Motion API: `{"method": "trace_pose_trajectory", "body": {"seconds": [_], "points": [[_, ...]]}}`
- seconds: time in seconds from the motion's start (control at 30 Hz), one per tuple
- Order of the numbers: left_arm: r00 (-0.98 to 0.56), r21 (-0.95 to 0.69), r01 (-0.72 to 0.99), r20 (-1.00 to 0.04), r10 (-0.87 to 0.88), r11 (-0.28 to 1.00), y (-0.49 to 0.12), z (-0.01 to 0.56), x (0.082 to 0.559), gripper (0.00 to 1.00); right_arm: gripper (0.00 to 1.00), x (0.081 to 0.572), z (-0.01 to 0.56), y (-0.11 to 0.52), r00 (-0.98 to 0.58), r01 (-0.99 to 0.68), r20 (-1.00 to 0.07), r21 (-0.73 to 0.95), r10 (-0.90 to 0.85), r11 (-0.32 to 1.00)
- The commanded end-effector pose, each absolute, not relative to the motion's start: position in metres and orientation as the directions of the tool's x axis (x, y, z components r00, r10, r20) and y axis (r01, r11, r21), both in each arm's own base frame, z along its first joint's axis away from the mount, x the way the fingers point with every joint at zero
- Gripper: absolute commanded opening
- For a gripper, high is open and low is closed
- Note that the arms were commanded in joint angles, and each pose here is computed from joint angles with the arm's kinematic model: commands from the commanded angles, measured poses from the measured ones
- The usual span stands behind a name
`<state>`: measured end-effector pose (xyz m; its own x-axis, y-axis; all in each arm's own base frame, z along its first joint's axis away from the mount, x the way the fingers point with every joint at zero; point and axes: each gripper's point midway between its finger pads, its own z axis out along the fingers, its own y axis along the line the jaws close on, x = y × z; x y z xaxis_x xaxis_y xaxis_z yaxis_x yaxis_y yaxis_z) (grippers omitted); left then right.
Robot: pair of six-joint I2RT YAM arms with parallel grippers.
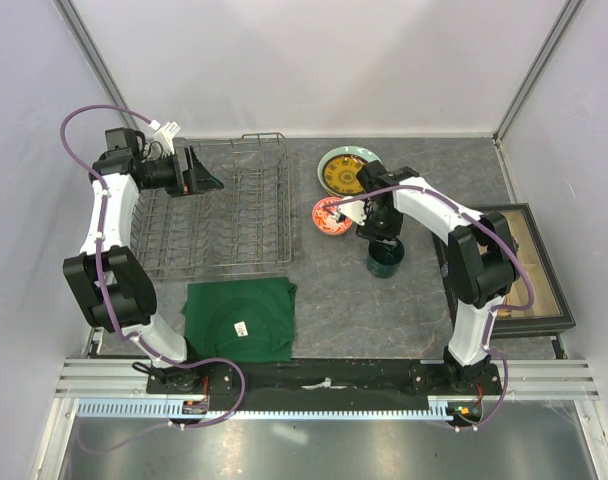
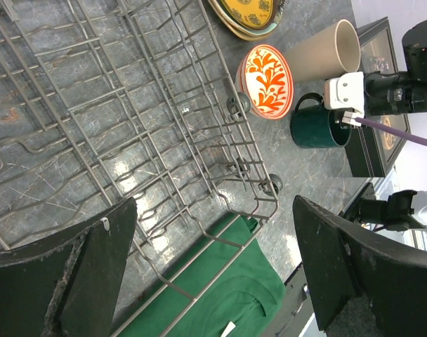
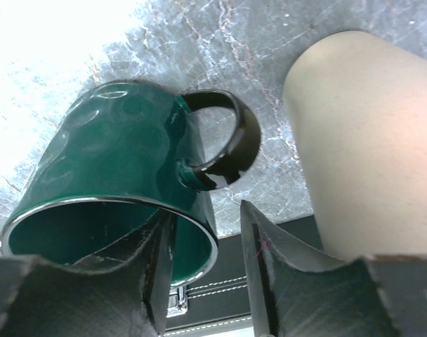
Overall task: Unload the mixed dishes from the dish rack
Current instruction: Place the cup at the center of the board, then reset both arms
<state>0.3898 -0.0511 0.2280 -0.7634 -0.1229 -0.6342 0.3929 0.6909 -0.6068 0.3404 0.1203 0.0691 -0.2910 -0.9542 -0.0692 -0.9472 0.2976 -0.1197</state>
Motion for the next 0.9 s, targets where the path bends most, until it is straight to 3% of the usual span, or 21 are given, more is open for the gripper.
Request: {"method": "trace_pose_trajectory", "body": {"seconds": [0.0,0.53,0.87], "points": [[-0.709,-0.563,0.471,-0.700,-0.089,0.679,-0.053,0.250,0.390,0.98,0.51,0.352,0.100,0.120,-0.306,-0.927,-0.116,-0.190,-0.945,0.323],[-0.666,-0.472,0.480,-0.744,-0.042,0.740,-0.043,0.257,0.391,0.99,0.59,0.361,0.179,0.127,-0.339,-0.848,-0.292,-0.317,-0.894,0.425],[-0.532,-0.253,0.404,-0.847,0.001,0.879,-0.014,0.269,0.405,0.99,0.72,0.398,0.272,0.133,-0.327,-0.605,-0.595,-0.466,-0.735,0.646]]}}
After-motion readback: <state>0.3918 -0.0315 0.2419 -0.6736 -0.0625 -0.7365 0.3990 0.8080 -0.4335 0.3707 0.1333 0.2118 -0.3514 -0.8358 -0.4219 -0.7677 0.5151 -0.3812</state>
